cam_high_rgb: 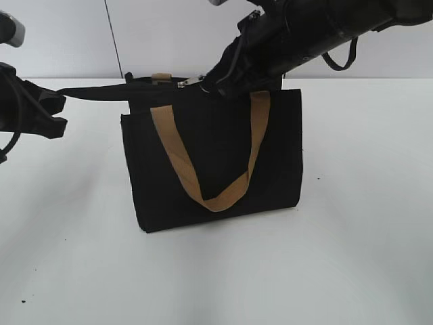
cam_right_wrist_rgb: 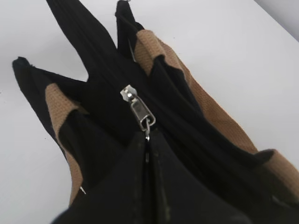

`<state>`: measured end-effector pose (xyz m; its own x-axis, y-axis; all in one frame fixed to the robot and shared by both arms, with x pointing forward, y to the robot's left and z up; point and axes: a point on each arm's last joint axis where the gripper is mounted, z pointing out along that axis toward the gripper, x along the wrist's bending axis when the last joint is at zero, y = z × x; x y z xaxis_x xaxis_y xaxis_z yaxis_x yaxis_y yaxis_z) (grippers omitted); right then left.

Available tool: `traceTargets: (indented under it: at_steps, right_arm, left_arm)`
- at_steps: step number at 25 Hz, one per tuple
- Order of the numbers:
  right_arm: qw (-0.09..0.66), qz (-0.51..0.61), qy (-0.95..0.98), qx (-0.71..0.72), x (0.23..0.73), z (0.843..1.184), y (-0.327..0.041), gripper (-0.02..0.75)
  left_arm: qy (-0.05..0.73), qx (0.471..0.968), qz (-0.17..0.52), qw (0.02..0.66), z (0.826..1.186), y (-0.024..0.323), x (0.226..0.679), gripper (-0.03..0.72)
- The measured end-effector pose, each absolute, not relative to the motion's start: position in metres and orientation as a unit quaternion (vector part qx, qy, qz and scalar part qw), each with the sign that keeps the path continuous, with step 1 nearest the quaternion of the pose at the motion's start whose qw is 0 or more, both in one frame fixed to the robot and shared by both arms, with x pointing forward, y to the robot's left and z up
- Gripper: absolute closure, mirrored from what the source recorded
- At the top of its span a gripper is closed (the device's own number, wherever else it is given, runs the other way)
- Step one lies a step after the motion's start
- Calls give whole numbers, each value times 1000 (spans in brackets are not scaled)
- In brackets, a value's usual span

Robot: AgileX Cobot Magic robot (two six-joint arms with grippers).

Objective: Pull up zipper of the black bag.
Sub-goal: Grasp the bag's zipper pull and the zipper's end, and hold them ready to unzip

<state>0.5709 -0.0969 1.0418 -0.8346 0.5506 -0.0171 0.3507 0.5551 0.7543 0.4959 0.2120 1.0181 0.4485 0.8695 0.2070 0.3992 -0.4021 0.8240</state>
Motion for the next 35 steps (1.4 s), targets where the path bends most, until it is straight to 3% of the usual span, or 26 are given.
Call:
traceTargets:
  at_steps: [16,26,29,31,33,35]
  right_arm:
    - [146,382,848,337,589,1060,-169,751]
    - [124,398,835,359,589,1062,-170,741]
    - [95,404,836,359,585,1062,-167,652]
    - [78,405,837,360,582,1062,-166,513]
    - [64,407,834,368,580,1062,-166,361]
    - [54,410,826,384,577,1066,-166,214]
  left_arm:
    - [413,771,326,360,1018,212,496,655]
    - [436,742,307,406,1022,208,497,641]
    - [454,728,295,420,1023,206,497,492]
    - [460,724,286,428,1023,202,495,316]
    - [476,718,273,429,1023,198,492,190]
    - [496,716,263,415,1023,197,486,131]
